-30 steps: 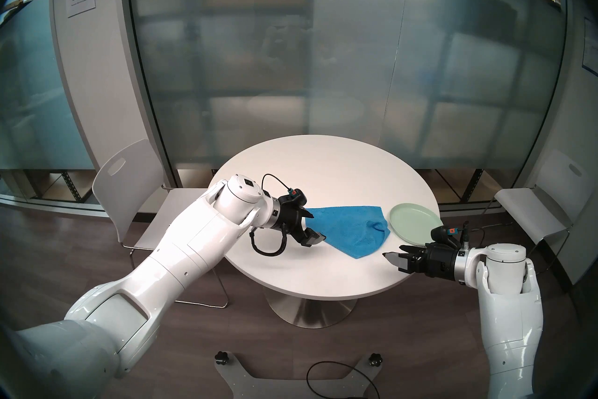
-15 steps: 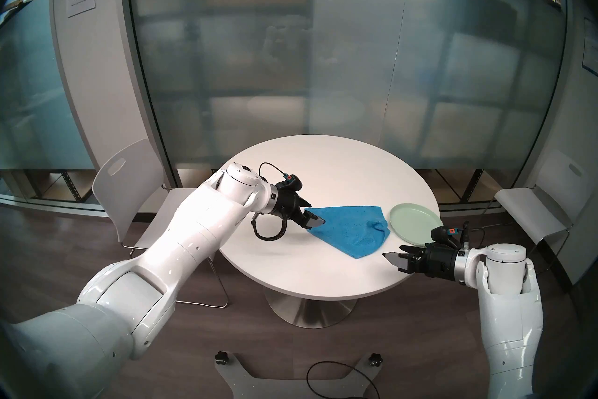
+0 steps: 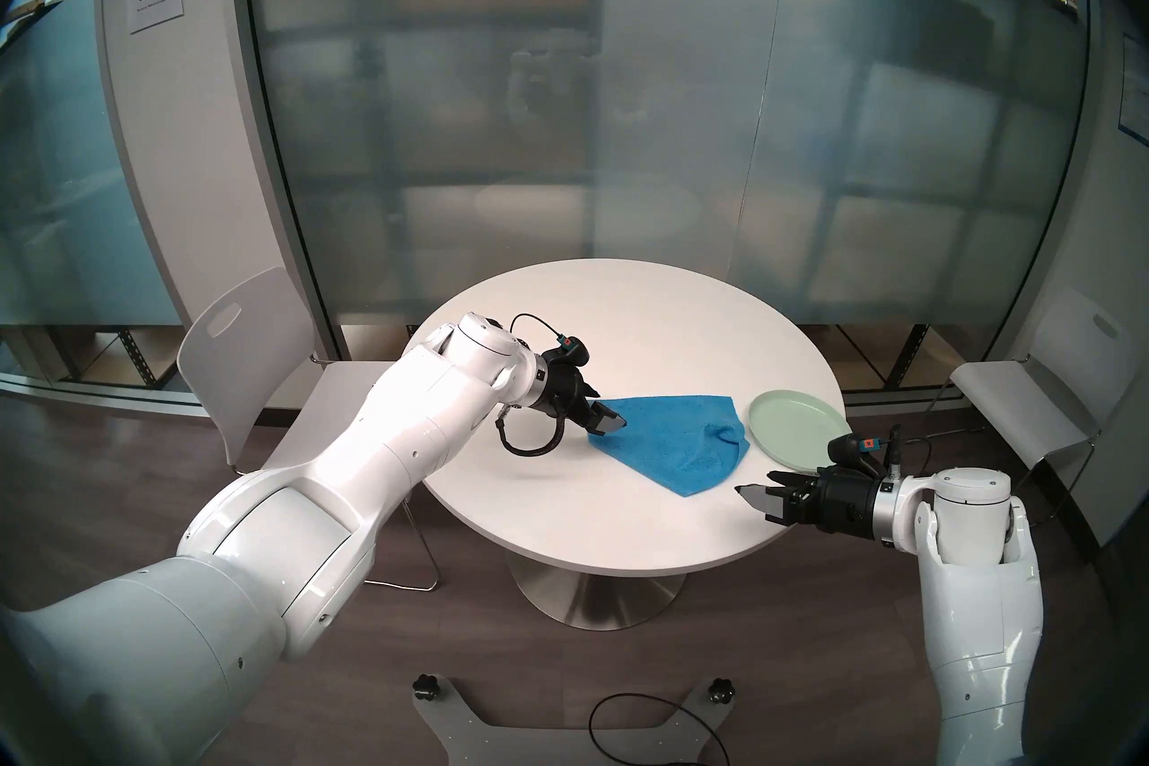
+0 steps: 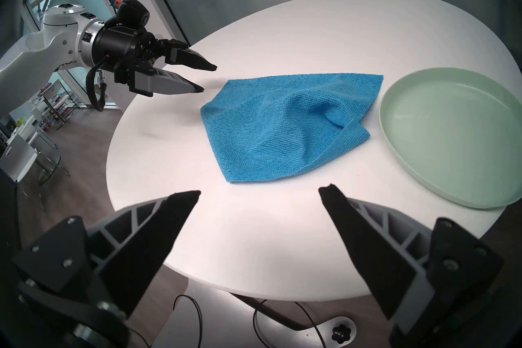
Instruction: Fold the napkin in half twice and place it beside the plate
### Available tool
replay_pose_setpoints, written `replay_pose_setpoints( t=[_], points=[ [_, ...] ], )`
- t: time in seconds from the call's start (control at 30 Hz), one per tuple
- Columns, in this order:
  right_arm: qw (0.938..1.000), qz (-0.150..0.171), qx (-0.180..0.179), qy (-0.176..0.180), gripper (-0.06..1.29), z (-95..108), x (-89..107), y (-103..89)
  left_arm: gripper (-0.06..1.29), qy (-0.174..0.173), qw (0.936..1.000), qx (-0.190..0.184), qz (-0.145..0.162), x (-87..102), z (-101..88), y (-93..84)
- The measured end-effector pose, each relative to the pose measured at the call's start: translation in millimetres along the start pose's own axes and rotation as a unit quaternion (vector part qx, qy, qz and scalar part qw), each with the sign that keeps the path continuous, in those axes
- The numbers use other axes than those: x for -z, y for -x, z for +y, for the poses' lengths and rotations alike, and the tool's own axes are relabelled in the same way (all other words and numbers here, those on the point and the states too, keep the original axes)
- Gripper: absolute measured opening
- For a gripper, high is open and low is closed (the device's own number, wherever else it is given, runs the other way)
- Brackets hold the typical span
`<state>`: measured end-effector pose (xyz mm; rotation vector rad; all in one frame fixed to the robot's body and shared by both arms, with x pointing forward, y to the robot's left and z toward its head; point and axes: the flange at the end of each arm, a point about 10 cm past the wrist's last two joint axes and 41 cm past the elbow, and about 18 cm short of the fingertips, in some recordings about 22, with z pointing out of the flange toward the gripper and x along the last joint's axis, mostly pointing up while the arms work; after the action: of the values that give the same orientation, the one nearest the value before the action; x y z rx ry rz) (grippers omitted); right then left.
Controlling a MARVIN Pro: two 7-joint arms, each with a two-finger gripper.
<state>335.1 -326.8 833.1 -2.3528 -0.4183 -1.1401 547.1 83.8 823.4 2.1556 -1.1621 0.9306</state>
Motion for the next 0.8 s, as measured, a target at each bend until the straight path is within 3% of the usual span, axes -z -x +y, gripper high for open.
replay_pose_setpoints(
  t=[0.5,0.8],
  points=[
    [1.0,0.0,0.0,0.0,1.22,0.0,0.0,0.3,1.27,-0.04,0.9992,0.002,-0.01,-17.5,-13.1,10.7],
    [1.0,0.0,0.0,0.0,1.22,0.0,0.0,0.3,1.19,-0.048,0.9986,0.022,-0.007,-21.0,-20.4,18.2]
  ],
)
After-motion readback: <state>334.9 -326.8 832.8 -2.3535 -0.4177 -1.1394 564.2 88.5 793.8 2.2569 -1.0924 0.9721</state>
